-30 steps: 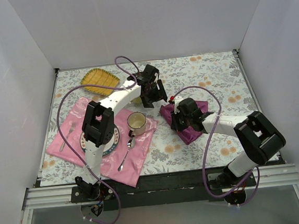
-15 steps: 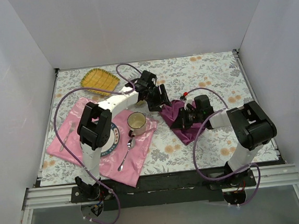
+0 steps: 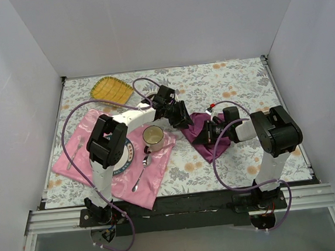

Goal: Fold the napkin, place the utensils inside, and roll it up
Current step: Roll the napkin with the utensil

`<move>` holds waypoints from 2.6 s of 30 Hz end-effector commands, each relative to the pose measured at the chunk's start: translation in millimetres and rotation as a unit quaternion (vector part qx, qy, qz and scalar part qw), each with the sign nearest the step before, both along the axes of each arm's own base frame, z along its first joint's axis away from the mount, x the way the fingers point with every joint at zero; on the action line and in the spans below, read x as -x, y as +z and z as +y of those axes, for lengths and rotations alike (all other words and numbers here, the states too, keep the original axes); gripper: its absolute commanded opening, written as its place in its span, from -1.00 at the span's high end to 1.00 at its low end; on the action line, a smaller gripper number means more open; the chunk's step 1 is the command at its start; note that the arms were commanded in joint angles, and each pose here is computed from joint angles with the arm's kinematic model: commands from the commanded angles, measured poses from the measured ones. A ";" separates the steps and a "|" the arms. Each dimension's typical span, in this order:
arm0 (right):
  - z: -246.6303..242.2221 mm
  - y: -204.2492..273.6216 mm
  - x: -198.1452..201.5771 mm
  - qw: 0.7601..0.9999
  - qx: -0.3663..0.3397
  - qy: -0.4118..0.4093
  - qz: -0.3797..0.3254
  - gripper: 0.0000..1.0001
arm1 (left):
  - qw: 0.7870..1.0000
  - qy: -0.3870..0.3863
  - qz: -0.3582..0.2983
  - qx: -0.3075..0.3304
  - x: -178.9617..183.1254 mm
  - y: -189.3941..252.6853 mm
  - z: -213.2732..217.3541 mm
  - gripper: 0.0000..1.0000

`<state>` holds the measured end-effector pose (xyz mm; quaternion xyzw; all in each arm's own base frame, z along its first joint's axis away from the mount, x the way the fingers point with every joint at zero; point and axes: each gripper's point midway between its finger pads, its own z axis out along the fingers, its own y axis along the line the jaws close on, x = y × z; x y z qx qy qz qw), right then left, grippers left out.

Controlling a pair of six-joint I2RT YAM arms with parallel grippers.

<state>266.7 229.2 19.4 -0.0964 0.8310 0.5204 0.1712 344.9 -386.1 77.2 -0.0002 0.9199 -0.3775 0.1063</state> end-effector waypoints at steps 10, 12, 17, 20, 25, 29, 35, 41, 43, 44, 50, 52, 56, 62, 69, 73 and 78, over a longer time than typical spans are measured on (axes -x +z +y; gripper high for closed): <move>-36.1 -68.8 40.4 0.981 0.125 -0.039 0.140 0.92 | 0.999 -0.008 -0.034 0.022 -6.3 -17.8 -6.7 0.61; -36.9 -68.2 40.7 0.981 0.130 -0.040 0.140 0.91 | 0.999 -0.006 -0.030 0.016 -5.5 -30.3 -4.9 0.63; -43.3 -63.0 41.1 0.979 0.153 -0.042 0.132 0.69 | 0.999 0.000 -0.038 -0.007 -8.2 -55.2 1.7 0.68; -47.4 -56.6 35.2 0.979 0.168 -0.042 0.110 0.50 | 0.999 -0.001 -0.028 -0.016 -6.0 -71.1 3.7 0.70; -52.4 -38.9 30.0 0.977 0.193 -0.030 0.091 0.23 | 1.000 -0.001 -0.016 -0.022 2.9 -87.5 9.6 0.74; -61.3 -25.5 23.0 0.972 0.224 -0.025 0.062 0.16 | 0.999 0.000 -0.018 -0.029 5.0 -91.5 13.8 0.76; -69.8 2.7 21.9 0.967 0.256 -0.013 -0.011 0.01 | 1.000 0.003 -0.009 -0.028 4.8 -94.6 14.6 0.79; -58.2 4.1 42.9 0.960 0.276 0.022 -0.037 -0.11 | 0.999 0.017 0.007 -0.037 4.5 -100.8 19.1 0.82; -62.1 -4.1 50.4 0.957 0.287 0.021 -0.030 -0.10 | 0.999 0.020 0.010 -0.040 3.4 -101.3 20.6 0.83; -65.9 -5.3 49.3 0.954 0.297 0.014 -0.035 -0.10 | 0.999 0.020 0.012 -0.041 4.3 -102.5 21.3 0.83; -68.2 5.0 54.9 0.955 0.292 0.004 -0.050 -0.08 | 0.999 0.020 0.012 -0.045 4.2 -102.1 23.9 0.85; -68.0 6.7 60.8 0.956 0.291 0.005 -0.035 -0.09 | 0.999 0.020 0.011 -0.045 2.4 -101.0 23.6 0.85; -69.8 14.1 66.9 0.952 0.304 -0.007 -0.034 -0.13 | 0.999 0.022 0.012 -0.044 1.1 -100.7 23.2 0.86; -75.2 39.5 57.5 0.939 0.339 -0.023 -0.059 -0.18 | 0.999 0.020 0.014 -0.044 2.2 -101.6 23.5 0.86; -63.5 28.5 62.7 0.945 0.320 -0.008 -0.057 -0.15 | 0.999 0.022 0.015 -0.047 1.2 -103.5 24.5 0.87; -59.2 18.3 63.5 0.947 0.318 0.007 -0.045 -0.07 | 0.999 0.021 0.018 -0.046 2.7 -104.5 23.7 0.88; -52.2 13.5 65.4 0.951 0.306 0.013 -0.042 0.05 | 0.999 0.021 0.015 -0.048 1.6 -102.6 24.9 0.88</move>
